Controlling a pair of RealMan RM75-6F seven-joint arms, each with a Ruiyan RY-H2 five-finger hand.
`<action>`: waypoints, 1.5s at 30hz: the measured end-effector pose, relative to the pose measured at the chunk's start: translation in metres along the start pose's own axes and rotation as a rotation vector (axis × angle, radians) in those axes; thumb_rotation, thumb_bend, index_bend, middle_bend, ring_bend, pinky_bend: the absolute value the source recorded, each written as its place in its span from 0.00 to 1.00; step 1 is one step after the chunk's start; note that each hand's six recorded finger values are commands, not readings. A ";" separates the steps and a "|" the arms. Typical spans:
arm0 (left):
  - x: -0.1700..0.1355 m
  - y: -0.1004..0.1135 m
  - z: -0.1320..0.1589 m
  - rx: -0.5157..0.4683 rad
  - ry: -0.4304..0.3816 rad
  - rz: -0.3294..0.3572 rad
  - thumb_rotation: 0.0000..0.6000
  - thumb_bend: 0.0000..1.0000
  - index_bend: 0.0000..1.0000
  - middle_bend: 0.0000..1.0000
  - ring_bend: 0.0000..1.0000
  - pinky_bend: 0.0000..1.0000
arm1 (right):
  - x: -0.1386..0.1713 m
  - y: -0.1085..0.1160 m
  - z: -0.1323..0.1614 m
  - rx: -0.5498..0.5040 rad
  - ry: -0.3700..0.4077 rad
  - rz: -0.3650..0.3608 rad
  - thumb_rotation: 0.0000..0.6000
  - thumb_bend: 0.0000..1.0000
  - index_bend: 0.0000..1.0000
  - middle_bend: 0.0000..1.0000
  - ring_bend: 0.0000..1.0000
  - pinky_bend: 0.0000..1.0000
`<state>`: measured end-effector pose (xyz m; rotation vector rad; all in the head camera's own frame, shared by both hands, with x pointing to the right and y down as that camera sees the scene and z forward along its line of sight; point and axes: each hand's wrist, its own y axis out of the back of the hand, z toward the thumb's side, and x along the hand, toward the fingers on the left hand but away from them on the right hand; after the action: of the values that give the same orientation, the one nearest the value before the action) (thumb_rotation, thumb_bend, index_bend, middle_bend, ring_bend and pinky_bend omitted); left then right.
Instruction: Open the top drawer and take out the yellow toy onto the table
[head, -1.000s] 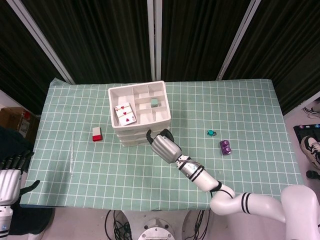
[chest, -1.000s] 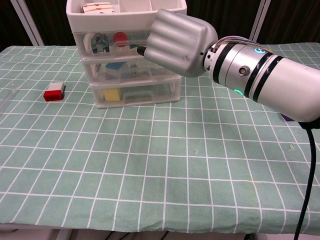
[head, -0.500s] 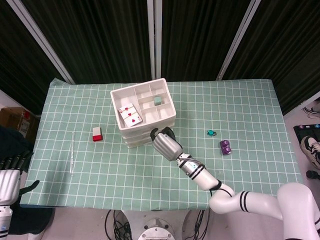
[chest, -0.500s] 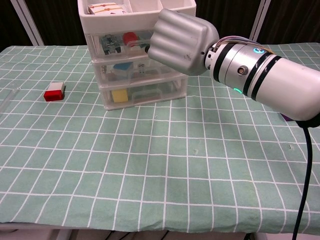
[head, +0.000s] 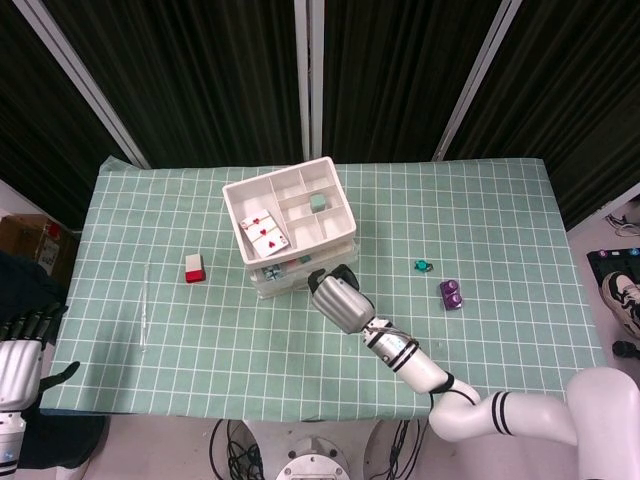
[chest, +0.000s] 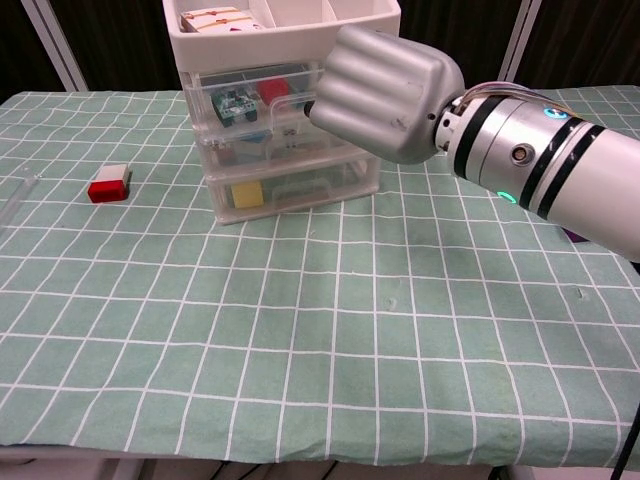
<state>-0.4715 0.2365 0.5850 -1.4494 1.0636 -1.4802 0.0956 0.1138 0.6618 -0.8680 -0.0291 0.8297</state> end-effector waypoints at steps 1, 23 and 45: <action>0.000 0.000 0.000 -0.001 0.000 -0.001 1.00 0.06 0.19 0.17 0.16 0.19 | 0.004 0.002 0.000 -0.016 0.001 -0.003 1.00 0.44 0.36 0.90 0.95 1.00; 0.003 0.003 0.008 0.013 -0.004 -0.007 1.00 0.06 0.19 0.17 0.16 0.19 | 0.040 0.010 -0.054 -0.671 -0.103 0.063 1.00 0.20 0.18 0.90 0.95 1.00; 0.002 0.003 0.006 0.019 0.007 -0.024 1.00 0.06 0.19 0.17 0.16 0.19 | 0.013 -0.019 -0.068 -0.846 -0.110 0.233 1.00 0.24 0.43 0.91 0.96 1.00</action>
<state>-0.4652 0.2331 0.5834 -1.4489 1.0369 -1.5097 0.1398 0.0709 0.6258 -1.6391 -0.4051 1.1011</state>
